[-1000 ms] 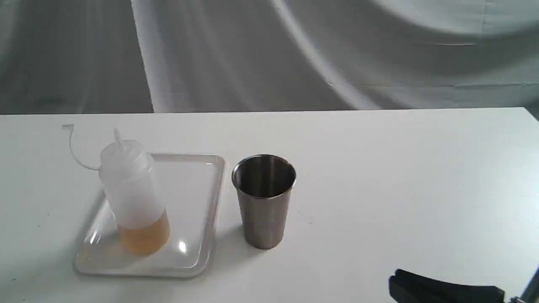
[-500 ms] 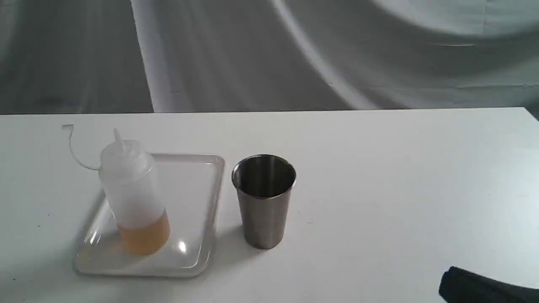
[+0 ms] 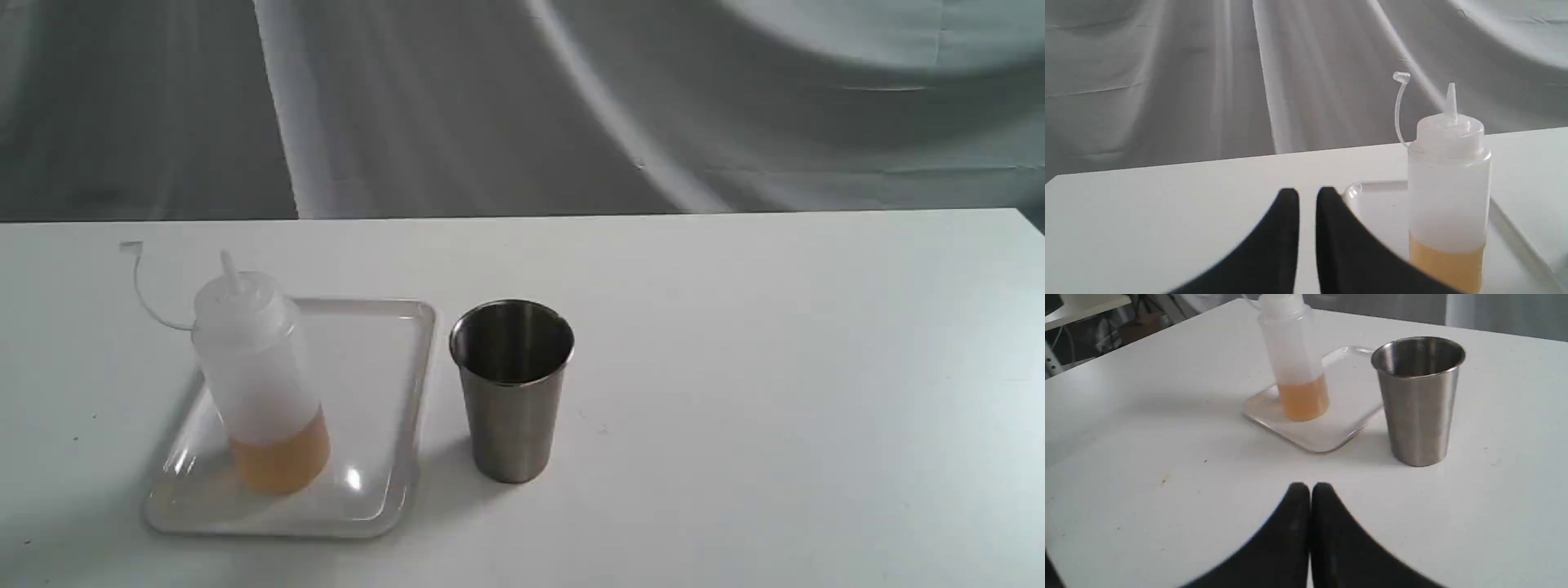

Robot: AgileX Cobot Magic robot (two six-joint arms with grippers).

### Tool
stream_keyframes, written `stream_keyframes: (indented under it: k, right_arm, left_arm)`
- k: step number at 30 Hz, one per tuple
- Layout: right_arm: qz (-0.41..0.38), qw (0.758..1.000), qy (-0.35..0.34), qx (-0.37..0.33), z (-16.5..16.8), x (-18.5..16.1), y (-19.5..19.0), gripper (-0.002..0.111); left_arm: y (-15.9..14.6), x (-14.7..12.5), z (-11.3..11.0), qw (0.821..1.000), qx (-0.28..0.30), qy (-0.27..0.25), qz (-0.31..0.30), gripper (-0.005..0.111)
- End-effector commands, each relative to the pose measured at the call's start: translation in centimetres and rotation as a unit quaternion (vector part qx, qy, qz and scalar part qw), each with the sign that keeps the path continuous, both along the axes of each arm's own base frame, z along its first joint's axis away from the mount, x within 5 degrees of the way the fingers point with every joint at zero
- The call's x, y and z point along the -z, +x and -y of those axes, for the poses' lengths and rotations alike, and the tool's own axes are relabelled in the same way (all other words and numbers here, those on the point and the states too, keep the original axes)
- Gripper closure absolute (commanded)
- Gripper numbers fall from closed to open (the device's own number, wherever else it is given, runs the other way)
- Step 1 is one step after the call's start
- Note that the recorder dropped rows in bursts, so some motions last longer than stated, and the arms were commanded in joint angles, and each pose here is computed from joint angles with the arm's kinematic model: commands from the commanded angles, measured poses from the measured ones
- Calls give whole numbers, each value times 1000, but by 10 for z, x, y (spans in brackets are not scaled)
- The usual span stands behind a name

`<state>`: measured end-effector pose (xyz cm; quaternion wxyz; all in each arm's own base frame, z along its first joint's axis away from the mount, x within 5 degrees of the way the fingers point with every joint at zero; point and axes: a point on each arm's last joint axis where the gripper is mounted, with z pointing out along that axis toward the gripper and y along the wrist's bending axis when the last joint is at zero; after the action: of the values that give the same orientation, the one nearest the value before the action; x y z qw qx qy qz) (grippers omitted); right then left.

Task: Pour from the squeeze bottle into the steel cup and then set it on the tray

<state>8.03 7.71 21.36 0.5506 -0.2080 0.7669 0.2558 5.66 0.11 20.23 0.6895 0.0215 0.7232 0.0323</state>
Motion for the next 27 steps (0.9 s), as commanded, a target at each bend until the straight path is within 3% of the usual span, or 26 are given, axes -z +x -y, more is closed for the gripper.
stream_keyframes:
  k: [1, 9, 13, 19, 27]
  right_arm:
    - [-8, 1000, -6, -29, -3, 3, -4, 108]
    - [-20, 997, -6, -69, 3, 18, -17, 108]
    - [18, 997, 5, -74, 13, 22, -23, 108]
    - [92, 995, 1, -48, 23, 14, -24, 108]
    - [65, 998, -16, -8, 29, 20, -24, 108]
  left_arm:
    - [0, 1, 0, 1000, 2, -1, 1, 98]
    - [0, 1, 0, 1000, 2, -2, 1, 98]
    - [0, 1, 0, 1000, 2, -2, 1, 98]
    - [0, 1, 0, 1000, 2, -2, 1, 98]
    - [0, 1, 0, 1000, 2, -1, 1, 98]
